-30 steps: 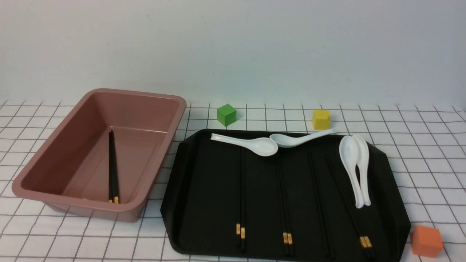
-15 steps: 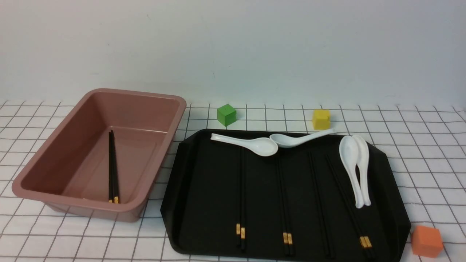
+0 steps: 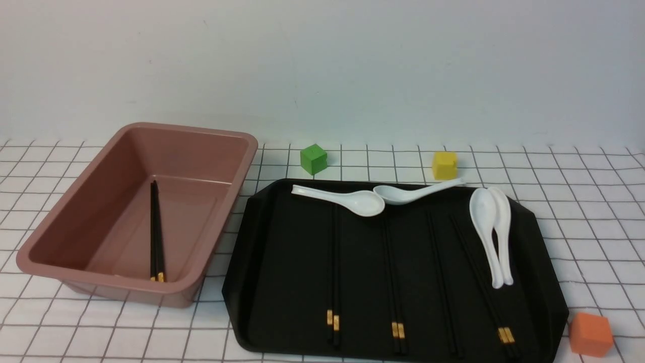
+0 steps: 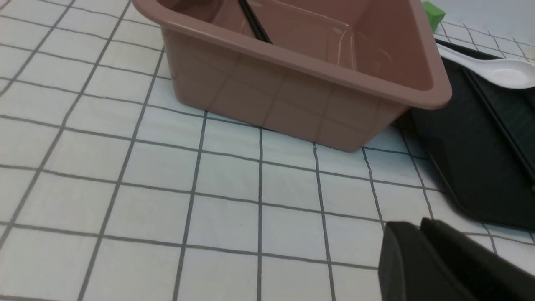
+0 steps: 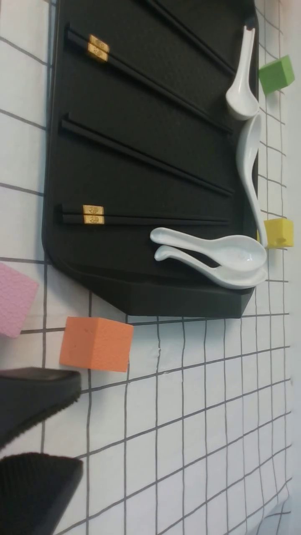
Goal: On white black tablecloth take chopsticks from black tray and put them in box.
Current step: 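Reach over to the black tray and grasp a pair of chopsticks with the left gripper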
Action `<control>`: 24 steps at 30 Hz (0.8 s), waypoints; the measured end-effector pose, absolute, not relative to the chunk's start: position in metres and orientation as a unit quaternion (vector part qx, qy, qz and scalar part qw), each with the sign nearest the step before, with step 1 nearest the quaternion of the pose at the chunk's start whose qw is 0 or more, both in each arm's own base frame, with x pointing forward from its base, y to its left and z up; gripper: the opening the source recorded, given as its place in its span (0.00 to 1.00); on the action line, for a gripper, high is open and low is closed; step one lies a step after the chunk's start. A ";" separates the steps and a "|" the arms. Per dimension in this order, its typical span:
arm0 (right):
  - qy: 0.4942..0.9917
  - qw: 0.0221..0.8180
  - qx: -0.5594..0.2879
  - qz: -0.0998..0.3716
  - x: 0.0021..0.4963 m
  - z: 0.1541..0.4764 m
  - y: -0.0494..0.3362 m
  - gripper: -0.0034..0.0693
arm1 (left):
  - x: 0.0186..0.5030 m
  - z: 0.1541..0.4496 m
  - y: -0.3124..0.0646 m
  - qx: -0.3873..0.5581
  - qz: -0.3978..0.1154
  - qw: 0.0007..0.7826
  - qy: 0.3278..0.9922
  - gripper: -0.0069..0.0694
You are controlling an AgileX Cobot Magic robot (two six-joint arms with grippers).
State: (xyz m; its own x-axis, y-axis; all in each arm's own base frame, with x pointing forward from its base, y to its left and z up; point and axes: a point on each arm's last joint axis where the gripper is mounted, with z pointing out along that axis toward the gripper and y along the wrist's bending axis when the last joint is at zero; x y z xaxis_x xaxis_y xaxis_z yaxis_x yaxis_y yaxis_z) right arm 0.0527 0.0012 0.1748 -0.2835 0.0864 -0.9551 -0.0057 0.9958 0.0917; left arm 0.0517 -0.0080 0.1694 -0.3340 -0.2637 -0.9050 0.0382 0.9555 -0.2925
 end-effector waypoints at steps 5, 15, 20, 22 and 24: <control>0.800 0.598 0.025 0.038 0.053 0.175 0.001 0.38 | 0.052 0.171 -0.012 -0.142 -0.214 0.556 0.790 0.17; 0.800 0.598 0.025 0.038 0.053 0.175 0.001 0.38 | 0.051 0.186 -0.027 -0.440 -0.548 0.369 0.608 0.18; 0.800 0.598 0.025 0.038 0.053 0.175 0.001 0.38 | 0.050 0.205 -0.024 -0.428 -0.567 0.402 0.578 0.18; 0.800 0.598 0.025 0.038 0.053 0.175 0.001 0.38 | 0.042 0.251 -0.025 -0.354 -0.569 0.465 0.578 0.15; 0.800 0.598 0.025 0.038 0.053 0.175 0.001 0.38 | 0.038 0.289 -0.028 -0.293 -0.548 0.499 0.603 0.09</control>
